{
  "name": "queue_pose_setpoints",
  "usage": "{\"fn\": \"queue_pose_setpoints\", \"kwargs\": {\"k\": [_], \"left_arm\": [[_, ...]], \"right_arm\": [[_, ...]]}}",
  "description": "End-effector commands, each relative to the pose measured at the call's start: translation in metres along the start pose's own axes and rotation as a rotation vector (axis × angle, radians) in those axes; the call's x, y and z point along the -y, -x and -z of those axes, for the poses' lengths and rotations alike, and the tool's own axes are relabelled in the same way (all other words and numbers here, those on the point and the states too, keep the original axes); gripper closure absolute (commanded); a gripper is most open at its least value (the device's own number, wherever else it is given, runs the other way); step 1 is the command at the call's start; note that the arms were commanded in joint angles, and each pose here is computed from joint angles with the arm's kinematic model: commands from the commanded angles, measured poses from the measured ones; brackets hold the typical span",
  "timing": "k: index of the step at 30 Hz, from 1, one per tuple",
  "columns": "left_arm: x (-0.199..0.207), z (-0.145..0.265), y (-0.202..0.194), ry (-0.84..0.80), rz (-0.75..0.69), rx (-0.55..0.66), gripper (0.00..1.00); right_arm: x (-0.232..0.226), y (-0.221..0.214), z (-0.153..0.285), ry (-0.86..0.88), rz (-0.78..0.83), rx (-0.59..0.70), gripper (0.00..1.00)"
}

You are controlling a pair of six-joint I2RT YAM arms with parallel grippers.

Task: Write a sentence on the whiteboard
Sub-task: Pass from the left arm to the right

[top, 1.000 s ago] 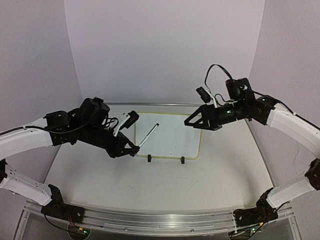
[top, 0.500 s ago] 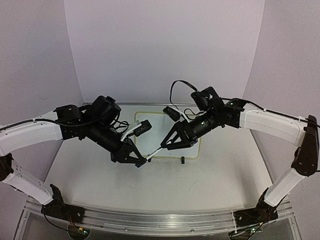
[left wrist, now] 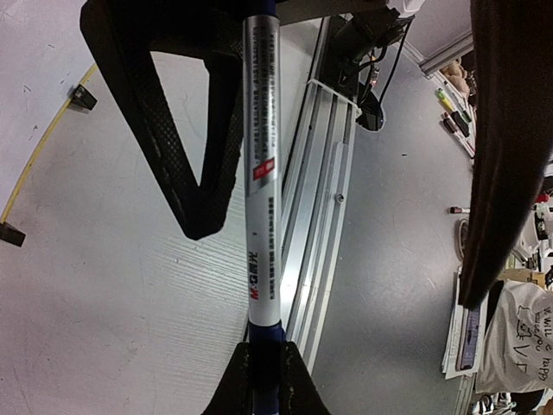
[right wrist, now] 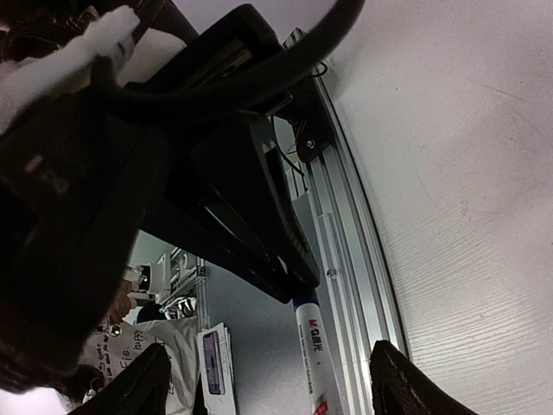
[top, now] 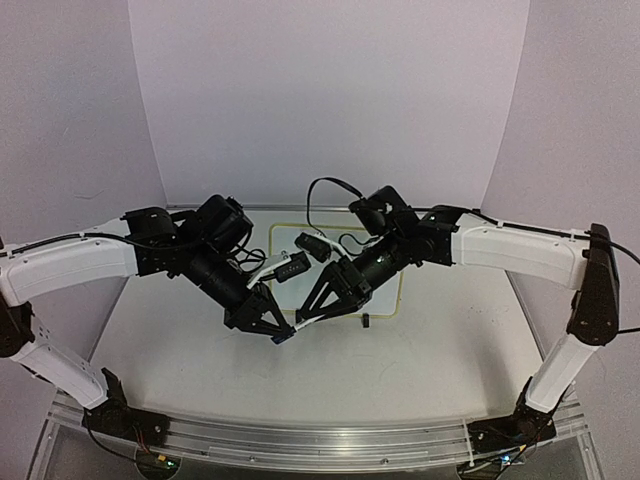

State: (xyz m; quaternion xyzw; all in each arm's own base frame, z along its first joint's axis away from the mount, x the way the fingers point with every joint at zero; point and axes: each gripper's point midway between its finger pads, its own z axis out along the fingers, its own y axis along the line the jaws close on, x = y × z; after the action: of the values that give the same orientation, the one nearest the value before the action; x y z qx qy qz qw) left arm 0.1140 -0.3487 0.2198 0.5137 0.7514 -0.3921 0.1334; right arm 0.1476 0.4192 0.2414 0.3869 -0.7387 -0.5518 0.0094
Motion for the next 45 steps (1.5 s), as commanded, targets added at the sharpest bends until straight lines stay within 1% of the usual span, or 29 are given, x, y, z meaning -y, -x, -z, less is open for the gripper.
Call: {"fn": "queue_pose_setpoints", "kwargs": {"k": [1,6,10,13,21,24,28,33,36,37,38,41,42,43,45], "left_arm": [[0.007,0.008,0.017,0.006,-0.058,0.041,1.0],[0.003,0.007,0.018,0.02,-0.054,0.049,1.0],[0.002,0.005,0.017,0.016,-0.048,0.041,1.0],[0.003,0.005,0.017,0.015,-0.05,0.043,1.0],[0.002,0.006,0.016,0.022,-0.051,0.041,1.0],[0.002,0.006,0.015,0.026,-0.053,0.038,1.0],[0.001,0.008,0.015,0.035,-0.059,0.035,1.0],[0.0,0.01,0.016,0.048,-0.065,0.036,1.0],[-0.001,0.011,0.018,0.062,-0.063,0.039,1.0],[-0.003,0.012,0.018,0.075,-0.061,0.043,0.98],[-0.006,0.014,0.019,0.093,-0.057,0.051,0.91],[-0.015,0.024,0.024,0.176,-0.02,0.118,0.53],[-0.02,0.03,0.029,0.21,-0.006,0.167,0.39],[-0.024,0.038,0.034,0.239,0.012,0.224,0.29],[-0.029,0.053,0.042,0.264,0.065,0.336,0.2]], "right_arm": [[-0.015,0.009,-0.004,0.044,0.058,0.003,0.26],[-0.015,0.004,-0.009,0.05,0.056,-0.014,0.27],[-0.016,0.001,-0.013,0.055,0.056,-0.024,0.34],[-0.015,-0.001,-0.015,0.056,0.055,-0.032,0.44],[-0.01,-0.001,-0.018,0.039,0.053,-0.033,0.76],[-0.009,-0.002,-0.018,0.038,0.052,-0.033,0.82],[-0.006,-0.004,-0.018,0.031,0.049,-0.035,0.87],[0.0,-0.007,-0.019,0.007,0.049,-0.032,0.99],[0.007,-0.005,-0.017,-0.038,0.056,-0.014,1.0],[0.008,-0.004,-0.016,-0.057,0.062,-0.005,1.0],[0.011,-0.002,-0.015,-0.078,0.067,0.007,1.0],[0.013,0.007,-0.01,-0.12,0.086,0.069,1.0],[0.012,0.012,-0.007,-0.124,0.087,0.103,1.0],[0.011,0.018,-0.004,-0.126,0.092,0.143,1.0],[0.009,0.029,0.002,-0.127,0.1,0.216,1.0]]}}
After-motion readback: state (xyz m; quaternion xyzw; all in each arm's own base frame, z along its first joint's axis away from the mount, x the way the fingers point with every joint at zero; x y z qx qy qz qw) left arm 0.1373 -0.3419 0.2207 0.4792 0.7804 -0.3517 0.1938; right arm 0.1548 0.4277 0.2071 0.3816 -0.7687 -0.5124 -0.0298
